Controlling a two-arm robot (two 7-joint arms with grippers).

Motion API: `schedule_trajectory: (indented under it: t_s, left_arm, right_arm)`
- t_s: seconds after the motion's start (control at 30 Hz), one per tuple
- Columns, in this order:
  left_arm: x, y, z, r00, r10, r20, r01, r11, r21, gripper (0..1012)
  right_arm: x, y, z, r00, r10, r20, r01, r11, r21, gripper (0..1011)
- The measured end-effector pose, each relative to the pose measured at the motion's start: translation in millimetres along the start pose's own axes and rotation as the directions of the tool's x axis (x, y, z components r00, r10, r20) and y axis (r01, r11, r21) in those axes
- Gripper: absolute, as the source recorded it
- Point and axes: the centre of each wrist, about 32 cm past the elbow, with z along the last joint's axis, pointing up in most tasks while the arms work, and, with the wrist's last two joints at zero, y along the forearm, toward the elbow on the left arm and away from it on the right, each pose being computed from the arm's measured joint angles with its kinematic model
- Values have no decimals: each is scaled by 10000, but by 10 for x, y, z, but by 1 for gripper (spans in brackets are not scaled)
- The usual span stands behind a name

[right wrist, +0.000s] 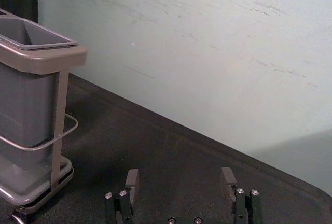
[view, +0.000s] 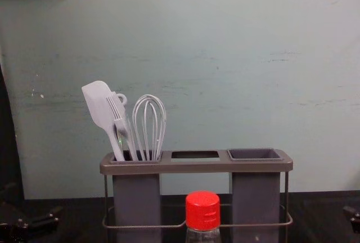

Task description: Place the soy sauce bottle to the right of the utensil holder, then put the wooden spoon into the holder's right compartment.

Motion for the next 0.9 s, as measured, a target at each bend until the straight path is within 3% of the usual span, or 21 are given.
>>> schedule_trajectory:
  t_s: [0.9]
  left_arm:
    - [0,0,0,10000,0,1,0,10000,0,1000]
  right_arm:
    - [0,0,0,10000,0,0,0,10000,0,1003]
